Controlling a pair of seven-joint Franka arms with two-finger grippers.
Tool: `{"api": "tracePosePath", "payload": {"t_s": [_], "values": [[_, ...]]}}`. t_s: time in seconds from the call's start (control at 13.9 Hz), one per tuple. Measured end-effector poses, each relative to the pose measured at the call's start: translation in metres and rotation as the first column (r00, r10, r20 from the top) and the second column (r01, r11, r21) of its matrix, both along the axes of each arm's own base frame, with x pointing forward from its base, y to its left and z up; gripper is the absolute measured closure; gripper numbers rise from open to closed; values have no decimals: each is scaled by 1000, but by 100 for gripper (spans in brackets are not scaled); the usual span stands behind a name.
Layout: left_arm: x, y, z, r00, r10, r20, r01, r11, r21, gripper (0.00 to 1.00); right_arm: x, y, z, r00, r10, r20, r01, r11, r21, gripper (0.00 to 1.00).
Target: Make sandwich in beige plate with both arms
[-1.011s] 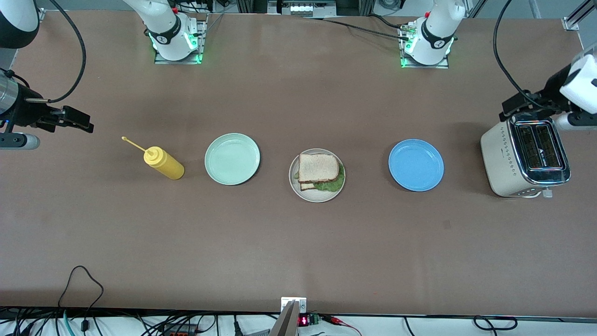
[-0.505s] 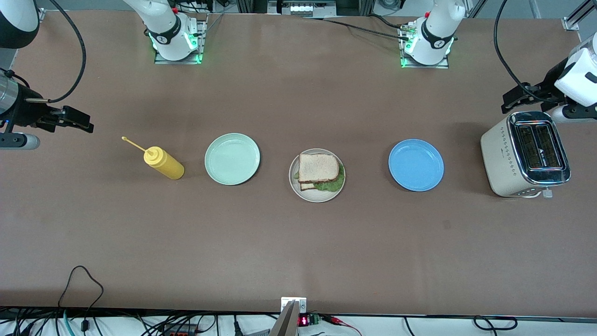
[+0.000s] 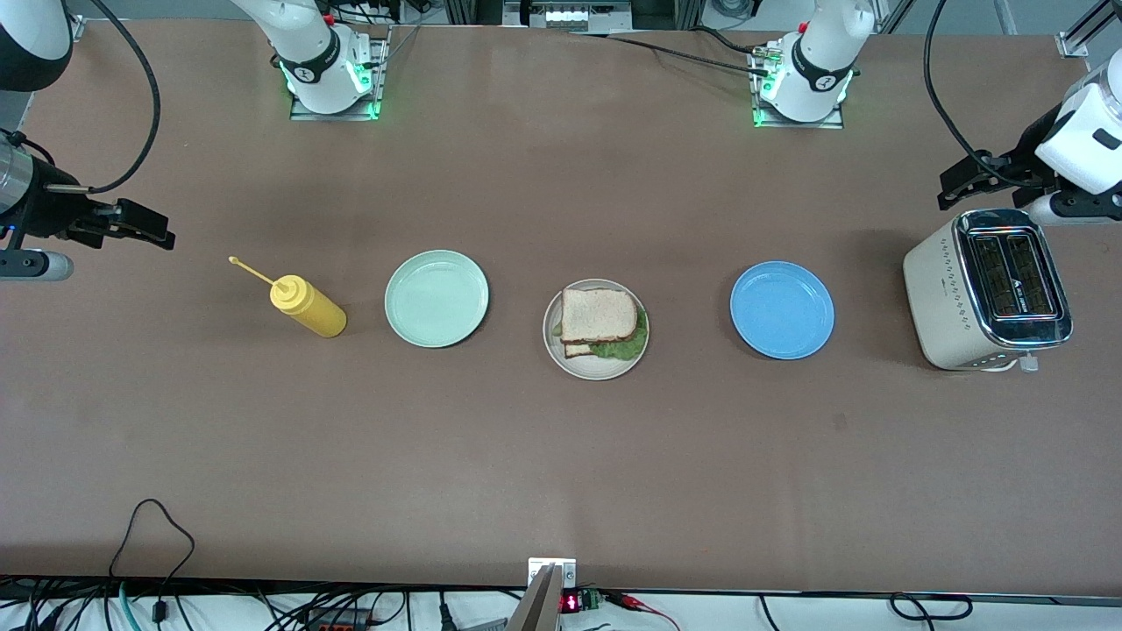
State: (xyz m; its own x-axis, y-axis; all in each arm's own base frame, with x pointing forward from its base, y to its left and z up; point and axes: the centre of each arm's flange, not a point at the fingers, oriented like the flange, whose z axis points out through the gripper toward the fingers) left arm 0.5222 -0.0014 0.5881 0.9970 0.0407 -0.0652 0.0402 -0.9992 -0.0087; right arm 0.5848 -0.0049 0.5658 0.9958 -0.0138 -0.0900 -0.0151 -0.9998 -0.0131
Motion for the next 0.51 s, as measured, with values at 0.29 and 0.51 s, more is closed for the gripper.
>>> {"api": "tracePosePath", "payload": {"t_s": [0.29, 0.51], "values": [[0, -6, 0, 1000, -6, 0, 6, 1000, 1, 0, 0, 0, 0, 1000, 0, 0, 0, 1000, 0, 0], [0, -7, 0, 1000, -7, 0, 7, 1000, 1, 0, 0, 0, 0, 1000, 0, 0, 0, 1000, 0, 0]]}}
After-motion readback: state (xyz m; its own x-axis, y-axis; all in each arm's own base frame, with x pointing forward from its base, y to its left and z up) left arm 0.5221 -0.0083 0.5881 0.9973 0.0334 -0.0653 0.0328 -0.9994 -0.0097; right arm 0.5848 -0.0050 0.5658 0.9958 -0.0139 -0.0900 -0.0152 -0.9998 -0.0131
